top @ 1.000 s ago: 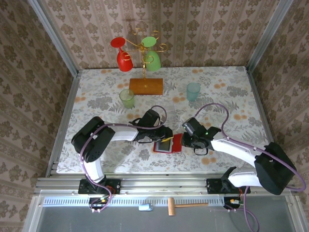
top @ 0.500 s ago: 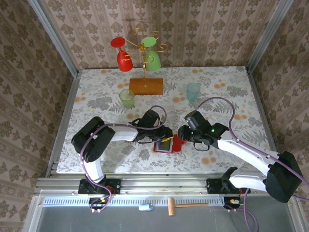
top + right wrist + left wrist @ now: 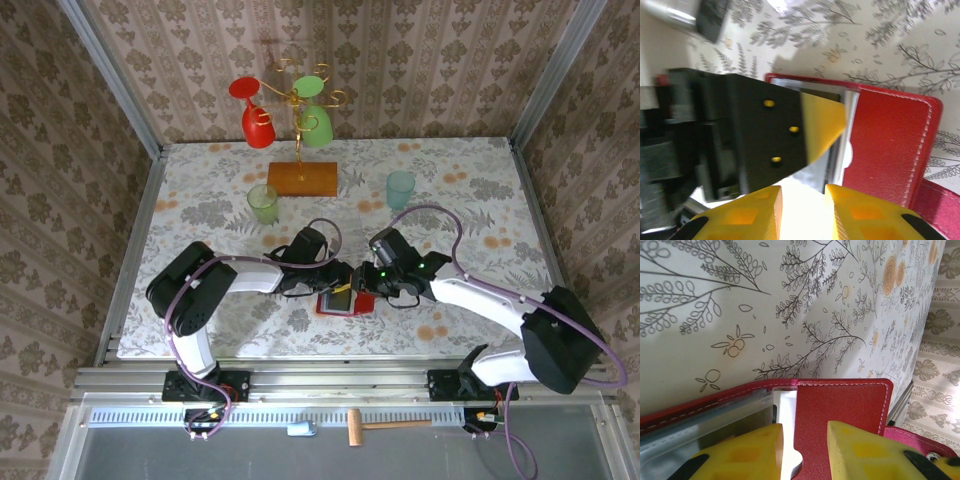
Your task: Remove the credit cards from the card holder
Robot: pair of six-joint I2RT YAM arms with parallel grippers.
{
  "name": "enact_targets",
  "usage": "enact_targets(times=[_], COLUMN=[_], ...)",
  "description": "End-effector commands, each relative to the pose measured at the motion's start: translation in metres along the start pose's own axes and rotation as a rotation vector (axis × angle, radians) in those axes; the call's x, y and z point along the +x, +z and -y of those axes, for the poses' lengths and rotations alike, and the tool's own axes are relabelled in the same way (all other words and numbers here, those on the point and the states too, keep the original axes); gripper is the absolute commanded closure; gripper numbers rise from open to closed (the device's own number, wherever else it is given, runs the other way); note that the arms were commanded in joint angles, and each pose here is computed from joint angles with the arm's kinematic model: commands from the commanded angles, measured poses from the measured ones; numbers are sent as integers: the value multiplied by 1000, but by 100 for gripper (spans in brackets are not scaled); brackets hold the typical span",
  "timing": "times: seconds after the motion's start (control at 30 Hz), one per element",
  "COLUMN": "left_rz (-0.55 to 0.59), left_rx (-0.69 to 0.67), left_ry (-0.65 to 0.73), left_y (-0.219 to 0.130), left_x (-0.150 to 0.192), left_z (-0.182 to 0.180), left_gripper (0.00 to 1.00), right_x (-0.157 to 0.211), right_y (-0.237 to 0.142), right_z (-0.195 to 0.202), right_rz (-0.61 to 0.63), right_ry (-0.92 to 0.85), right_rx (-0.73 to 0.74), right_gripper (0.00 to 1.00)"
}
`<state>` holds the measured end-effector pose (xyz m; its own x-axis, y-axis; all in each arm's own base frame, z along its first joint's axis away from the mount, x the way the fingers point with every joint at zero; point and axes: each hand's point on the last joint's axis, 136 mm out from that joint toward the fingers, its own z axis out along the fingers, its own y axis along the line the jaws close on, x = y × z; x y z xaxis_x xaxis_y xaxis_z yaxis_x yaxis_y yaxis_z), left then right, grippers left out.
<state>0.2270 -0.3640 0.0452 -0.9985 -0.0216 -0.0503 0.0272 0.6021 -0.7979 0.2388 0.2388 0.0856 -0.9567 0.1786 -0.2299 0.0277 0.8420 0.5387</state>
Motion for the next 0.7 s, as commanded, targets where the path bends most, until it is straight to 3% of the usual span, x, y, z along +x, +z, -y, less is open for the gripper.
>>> enact_targets(times=[0.0,0.2,0.67], left_rz=[-2,13,92], left_rx=[-48,-59,-34], left_ry=[-37,-43,-31], left_y=[-5,-13,-51], left_x=[4,3,-13], left_z=[-17,-21,-13], left_gripper=[70,70,70], right_x=[11,16,22], right_y=[10,24,55], right_z=[21,51,49], right_rz=[-32,-43,-81], right_ry=[0,0,42], right_rx=[76,178,112], right_gripper=[73,74,79])
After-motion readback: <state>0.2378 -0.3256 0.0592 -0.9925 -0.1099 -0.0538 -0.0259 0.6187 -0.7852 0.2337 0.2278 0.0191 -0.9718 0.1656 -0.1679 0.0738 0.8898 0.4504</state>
